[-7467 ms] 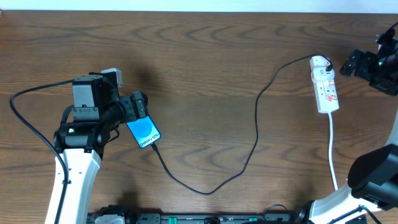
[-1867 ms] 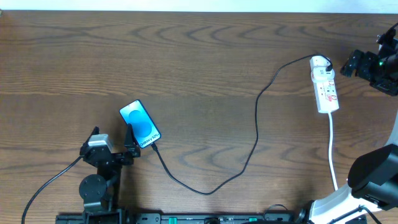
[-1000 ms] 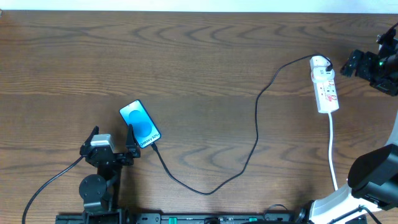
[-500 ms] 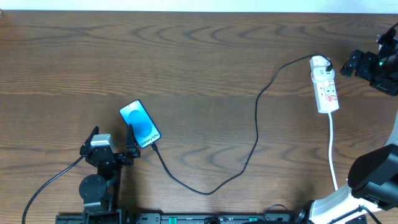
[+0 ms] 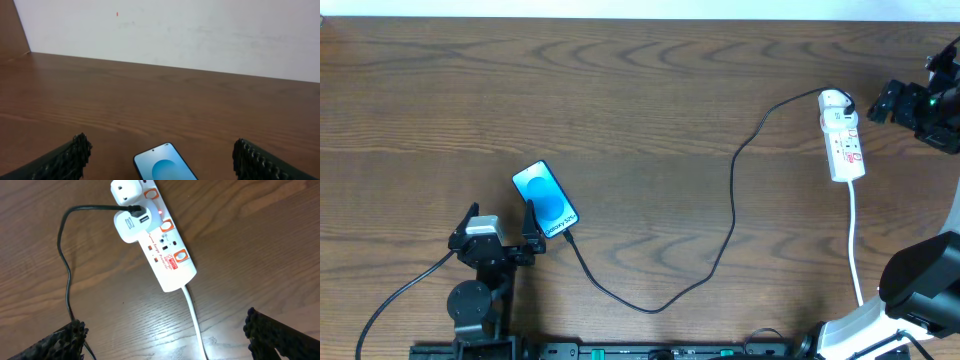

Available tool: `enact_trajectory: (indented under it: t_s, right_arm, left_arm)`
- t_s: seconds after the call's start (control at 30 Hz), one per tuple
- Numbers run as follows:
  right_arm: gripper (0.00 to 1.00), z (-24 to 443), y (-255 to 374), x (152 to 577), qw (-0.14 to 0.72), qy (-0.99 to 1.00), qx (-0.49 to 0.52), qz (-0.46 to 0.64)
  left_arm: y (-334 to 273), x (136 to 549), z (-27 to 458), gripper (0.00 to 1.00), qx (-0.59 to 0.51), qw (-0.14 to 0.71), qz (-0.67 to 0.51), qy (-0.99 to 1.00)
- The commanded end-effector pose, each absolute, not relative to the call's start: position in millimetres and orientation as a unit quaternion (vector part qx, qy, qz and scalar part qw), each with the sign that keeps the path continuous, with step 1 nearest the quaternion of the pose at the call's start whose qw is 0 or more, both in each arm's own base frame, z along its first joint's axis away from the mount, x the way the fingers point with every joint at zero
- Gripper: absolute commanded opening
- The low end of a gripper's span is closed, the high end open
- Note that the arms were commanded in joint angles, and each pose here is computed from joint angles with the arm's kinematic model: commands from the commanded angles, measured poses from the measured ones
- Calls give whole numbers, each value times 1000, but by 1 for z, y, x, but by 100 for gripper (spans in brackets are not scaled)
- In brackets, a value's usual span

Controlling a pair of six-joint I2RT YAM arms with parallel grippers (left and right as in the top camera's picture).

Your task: Plug charger to phone and switch on socket

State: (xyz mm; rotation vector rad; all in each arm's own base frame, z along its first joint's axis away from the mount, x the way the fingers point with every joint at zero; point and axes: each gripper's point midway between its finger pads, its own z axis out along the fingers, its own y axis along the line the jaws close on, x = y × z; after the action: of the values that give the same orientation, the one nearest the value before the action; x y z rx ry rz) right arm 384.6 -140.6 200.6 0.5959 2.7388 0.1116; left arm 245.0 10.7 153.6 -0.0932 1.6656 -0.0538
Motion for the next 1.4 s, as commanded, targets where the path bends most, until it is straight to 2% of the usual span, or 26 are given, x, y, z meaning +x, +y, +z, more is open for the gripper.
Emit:
enact_trajectory:
  t_s: [0.0, 0.4, 0.77, 1.07, 1.37]
  right_arm:
    - [99, 205, -142, 383, 173, 960, 215, 37]
    - [99, 206, -135, 386, 177, 959, 212, 57]
    - [99, 207, -93, 425, 247, 955, 146, 75]
    - [99, 177, -50, 425, 332, 936, 86, 78]
    - [99, 172, -26, 411, 447, 884, 91, 98]
  left_arm:
    - [5, 244, 139, 93, -24, 653, -32, 756]
    - [5, 244, 139, 93, -24, 653, -32, 756]
    - [5, 244, 139, 93, -24, 653, -32, 756]
    - [5, 244, 139, 93, -24, 653, -32, 756]
    - [5, 244, 139, 93, -24, 653, -32, 756]
